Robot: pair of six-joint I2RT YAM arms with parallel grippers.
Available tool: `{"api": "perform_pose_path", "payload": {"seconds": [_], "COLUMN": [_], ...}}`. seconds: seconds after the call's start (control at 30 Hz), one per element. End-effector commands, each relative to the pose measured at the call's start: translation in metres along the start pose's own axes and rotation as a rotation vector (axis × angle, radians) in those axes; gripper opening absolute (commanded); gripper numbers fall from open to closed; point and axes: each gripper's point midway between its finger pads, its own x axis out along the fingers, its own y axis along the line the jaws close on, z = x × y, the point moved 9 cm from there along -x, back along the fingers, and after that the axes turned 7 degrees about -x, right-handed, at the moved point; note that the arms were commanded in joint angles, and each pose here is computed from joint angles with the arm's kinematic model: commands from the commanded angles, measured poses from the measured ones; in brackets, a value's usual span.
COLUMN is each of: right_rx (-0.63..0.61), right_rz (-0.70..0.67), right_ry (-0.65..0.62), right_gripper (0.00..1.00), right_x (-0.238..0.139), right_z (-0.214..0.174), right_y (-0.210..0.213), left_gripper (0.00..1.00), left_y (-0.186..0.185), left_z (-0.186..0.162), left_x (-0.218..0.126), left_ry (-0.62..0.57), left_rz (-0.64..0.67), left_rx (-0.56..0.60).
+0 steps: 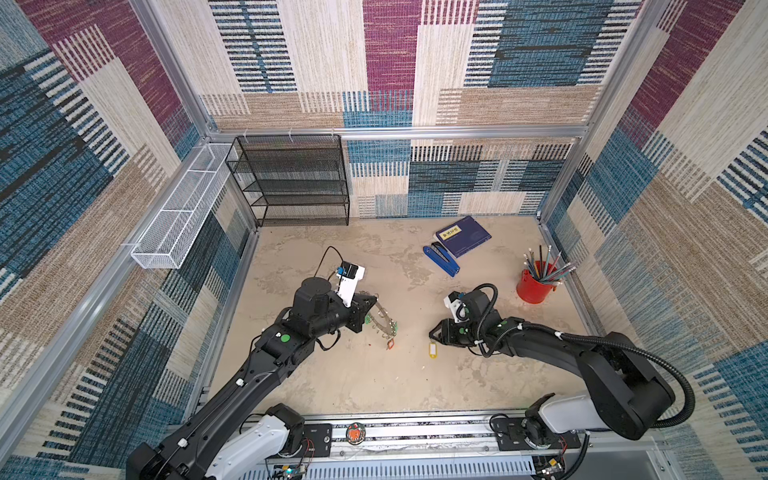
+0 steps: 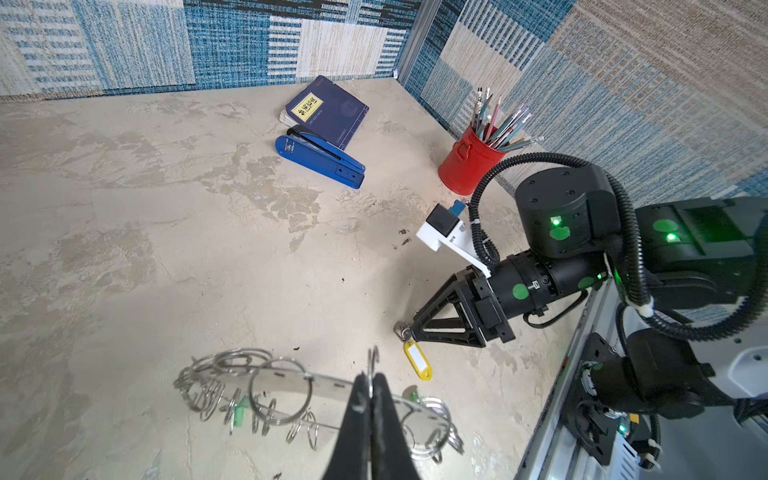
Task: Put the keys on the keyring
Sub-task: 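Lower the right gripper toward the yellow-tagged key while the left gripper holds the plate, then close the right gripper on the yellow-tagged key's head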
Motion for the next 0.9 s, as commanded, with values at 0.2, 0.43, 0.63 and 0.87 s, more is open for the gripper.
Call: {"api": "perform_pose_path", "payload": {"seconds": [0.2, 0.43, 0.63, 0.87], "right_rx": [-0.014, -0.054, -0.039, -0.046], "right_rz": [-0.057, -0.026, 0.008, 0.04], "right_ry": [-0.003, 0.009, 0.016, 0.021], "right_gripper": [0.37, 0.39, 0.38, 0.32], "right_x": [0.005, 0.007, 0.012, 0.013], "right_z": [0.003, 0.006, 0.003, 0.004], "right_y": [-0.005, -0.001, -0.002, 0.0], "left_gripper": [0.0, 0.0, 0.0, 0.0], "left_y": [-0.005, -0.006, -0.006, -0.006], "left_z": [0.008, 0.008, 0.007, 0.007], "left_x": [-0.002, -0.002, -0.002, -0.002], "left_ry": [-0.048, -0.049, -0.049, -0.049], "left_rz": [-0.044, -0.05, -0.05, -0.059], "left_rx": [0.01, 0.011, 0.013, 0.011]}}
